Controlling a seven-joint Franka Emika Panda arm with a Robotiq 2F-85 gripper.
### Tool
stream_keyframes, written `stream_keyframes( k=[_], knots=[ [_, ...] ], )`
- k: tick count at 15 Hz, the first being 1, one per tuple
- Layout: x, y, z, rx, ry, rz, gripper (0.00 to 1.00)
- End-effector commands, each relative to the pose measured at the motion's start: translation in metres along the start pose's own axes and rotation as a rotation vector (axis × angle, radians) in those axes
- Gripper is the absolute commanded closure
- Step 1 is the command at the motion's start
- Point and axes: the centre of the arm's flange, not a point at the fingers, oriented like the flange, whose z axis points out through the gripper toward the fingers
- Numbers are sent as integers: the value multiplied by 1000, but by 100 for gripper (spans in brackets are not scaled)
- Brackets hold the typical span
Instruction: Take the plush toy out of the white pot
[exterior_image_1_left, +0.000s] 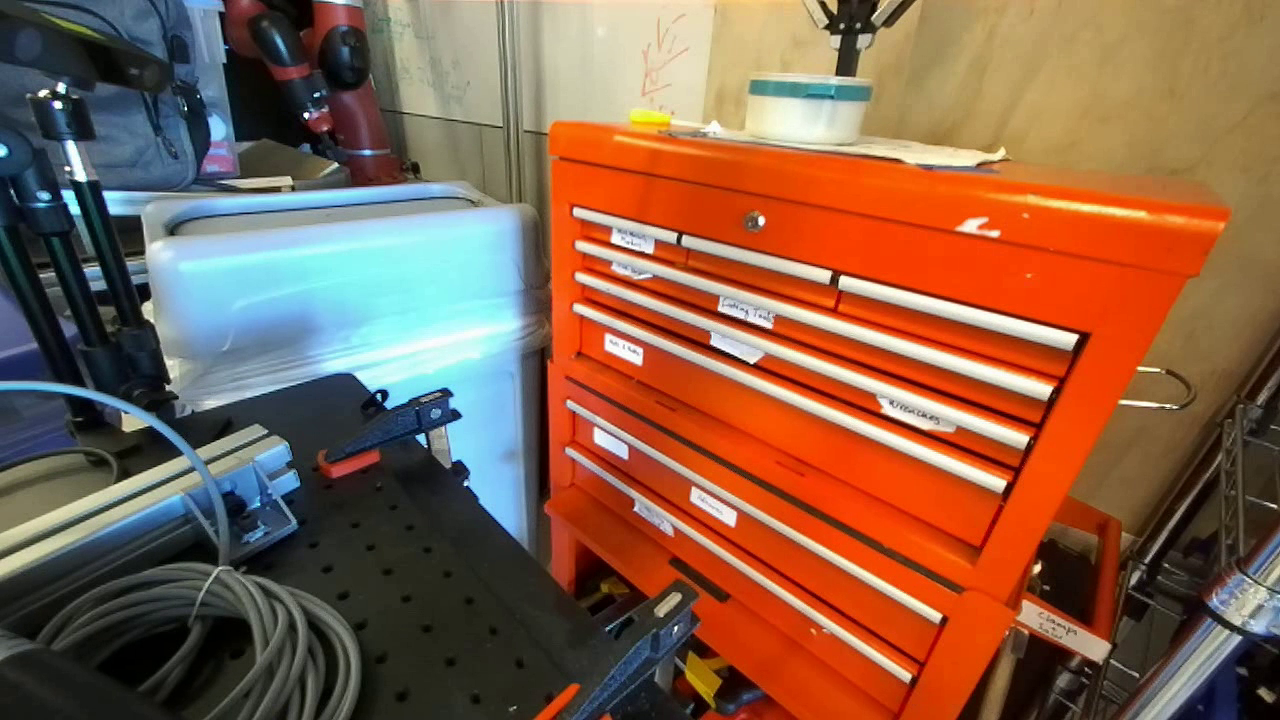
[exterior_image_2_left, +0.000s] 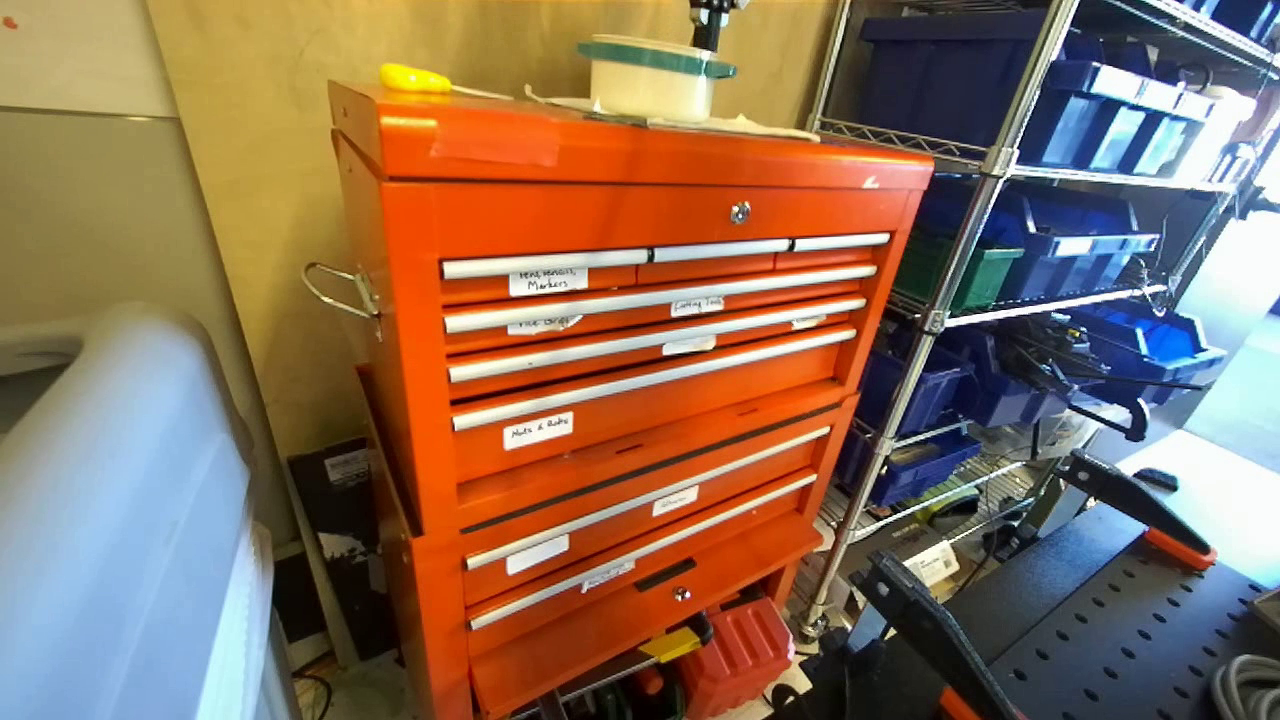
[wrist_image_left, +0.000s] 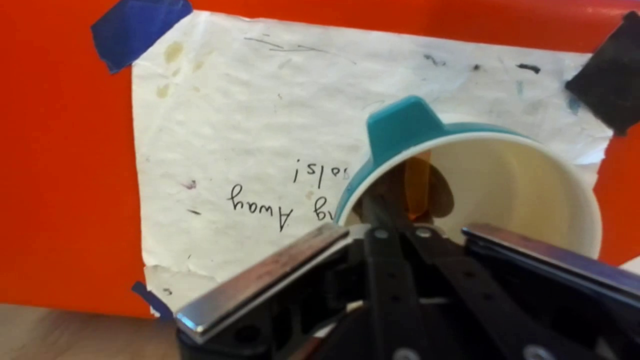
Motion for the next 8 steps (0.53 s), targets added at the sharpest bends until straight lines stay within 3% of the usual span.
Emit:
stream_keyframes(
  k=[1,6,8],
  knots=[
    [3,18,-41,65,65,4,100],
    [-8,56,-91,161,172,97,100],
    [-21,77,-96,145,182,134,100]
  ],
)
